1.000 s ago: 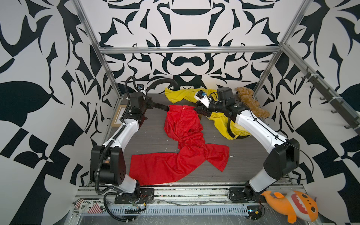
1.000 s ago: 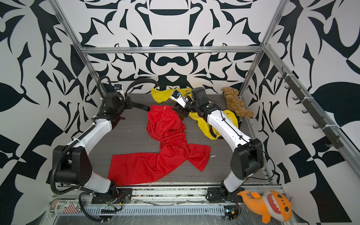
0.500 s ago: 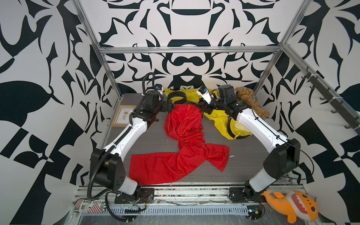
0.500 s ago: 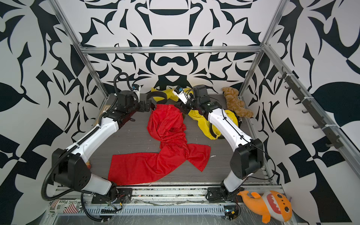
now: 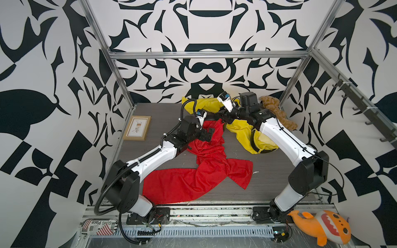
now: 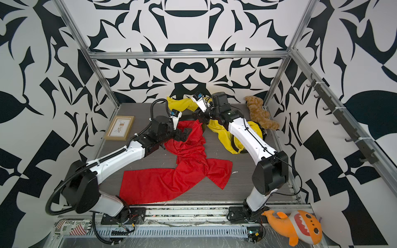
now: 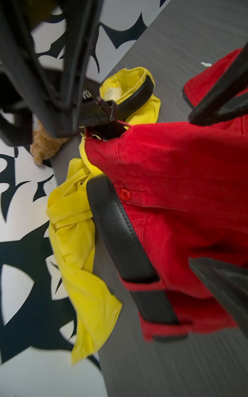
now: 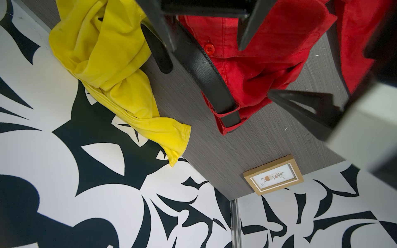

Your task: Remove the belt from the trousers

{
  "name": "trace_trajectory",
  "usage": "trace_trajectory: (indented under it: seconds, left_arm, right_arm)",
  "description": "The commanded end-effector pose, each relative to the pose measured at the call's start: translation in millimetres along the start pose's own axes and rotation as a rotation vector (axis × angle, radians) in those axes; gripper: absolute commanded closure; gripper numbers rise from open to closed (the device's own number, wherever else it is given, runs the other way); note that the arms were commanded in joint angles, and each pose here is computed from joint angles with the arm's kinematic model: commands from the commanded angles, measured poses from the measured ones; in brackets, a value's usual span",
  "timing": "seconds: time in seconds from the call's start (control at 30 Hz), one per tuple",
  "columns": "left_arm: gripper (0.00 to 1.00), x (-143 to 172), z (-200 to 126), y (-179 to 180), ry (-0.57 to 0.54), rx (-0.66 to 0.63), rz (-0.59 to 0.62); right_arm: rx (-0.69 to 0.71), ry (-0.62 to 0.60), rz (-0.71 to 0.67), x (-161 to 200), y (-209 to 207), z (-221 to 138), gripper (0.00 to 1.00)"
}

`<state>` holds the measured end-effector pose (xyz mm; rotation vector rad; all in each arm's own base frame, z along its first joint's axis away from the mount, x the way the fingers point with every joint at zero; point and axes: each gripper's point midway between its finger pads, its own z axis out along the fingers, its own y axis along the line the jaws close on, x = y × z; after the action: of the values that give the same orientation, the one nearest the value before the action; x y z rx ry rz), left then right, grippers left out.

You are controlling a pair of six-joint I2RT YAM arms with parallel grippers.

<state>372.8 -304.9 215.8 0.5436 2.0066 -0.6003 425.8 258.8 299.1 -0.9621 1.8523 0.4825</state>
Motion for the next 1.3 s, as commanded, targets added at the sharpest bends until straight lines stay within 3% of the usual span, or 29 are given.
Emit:
trace_trajectory:
  seconds: [0.0,0.13,0.17,0.23,0.33,0.4,0.47,0.5,0.57,0.6,0.7,0.93,1.1,1.2,1.27]
  left_arm:
    - [0.18,0.7,28.2,-19.1,-0.021,0.127,-0.069]
    - [0.64,35.8,63.2,-14.6,0.045,0.141,-0.13]
    - [0.72,44.9,72.2,-11.8,0.061,0.136,-0.142]
    - [0.78,61.1,88.4,-8.2,0.096,0.131,-0.162]
    - [0.79,83.6,111.4,-1.0,0.145,0.115,-0.194]
    - [0.73,89.7,119.5,3.7,0.145,0.107,-0.212]
    - [0.57,82.1,114.0,5.6,0.095,0.114,-0.234]
    - [0.4,70.1,105.1,2.8,0.039,0.131,-0.234]
    - [0.18,45.0,82.0,-2.9,-0.081,0.155,-0.223]
    - [0.11,31.6,67.8,-7.8,-0.15,0.177,-0.213]
    - [0.05,-1.1,35.9,-22.3,-0.296,0.242,-0.191]
    - [0.04,-48.1,22.0,-38.0,-0.48,0.353,-0.213]
    - [0.14,-72.6,34.8,-45.2,-0.533,0.409,-0.234]
    - [0.35,-78.8,45.8,-47.6,-0.527,0.423,-0.238]
    - [0.55,-83.4,47.8,-48.7,-0.536,0.433,-0.234]
  right_arm:
    - [0.037,-0.155,-0.034,-58.5,-0.1,-31.5,1.0]
    - [0.047,-0.19,-0.034,-73.5,0.0,-41.5,1.0]
    - [0.049,-0.201,-0.035,-78.8,-0.5,-44.1,1.0]
    - [0.051,-0.224,-0.038,-89.6,-0.2,-48.5,1.0]
    - [0.045,-0.258,-0.036,-105.7,1.8,-53.0,1.0]
    - [0.04,-0.27,-0.028,-112.5,4.1,-53.0,1.0]
    - [0.045,-0.274,-0.019,-118.0,5.6,-51.9,1.0]
    - [0.051,-0.269,-0.013,-119.1,5.8,-50.5,1.0]
    - [0.065,-0.251,0.001,-118.7,6.8,-46.7,1.0]
    - [0.074,-0.246,0.011,-119.0,6.5,-45.6,1.0]
    - [0.096,-0.241,0.044,-120.1,5.7,-44.3,1.0]
    - [0.089,-0.262,0.096,-125.9,11.2,-45.7,1.0]
    - [0.074,-0.261,0.104,-126.0,18.1,-45.7,1.0]
    - [0.067,-0.254,0.112,-123.2,21.2,-44.4,1.0]
    - [0.064,-0.245,0.121,-119.6,22.0,-42.6,1.0]
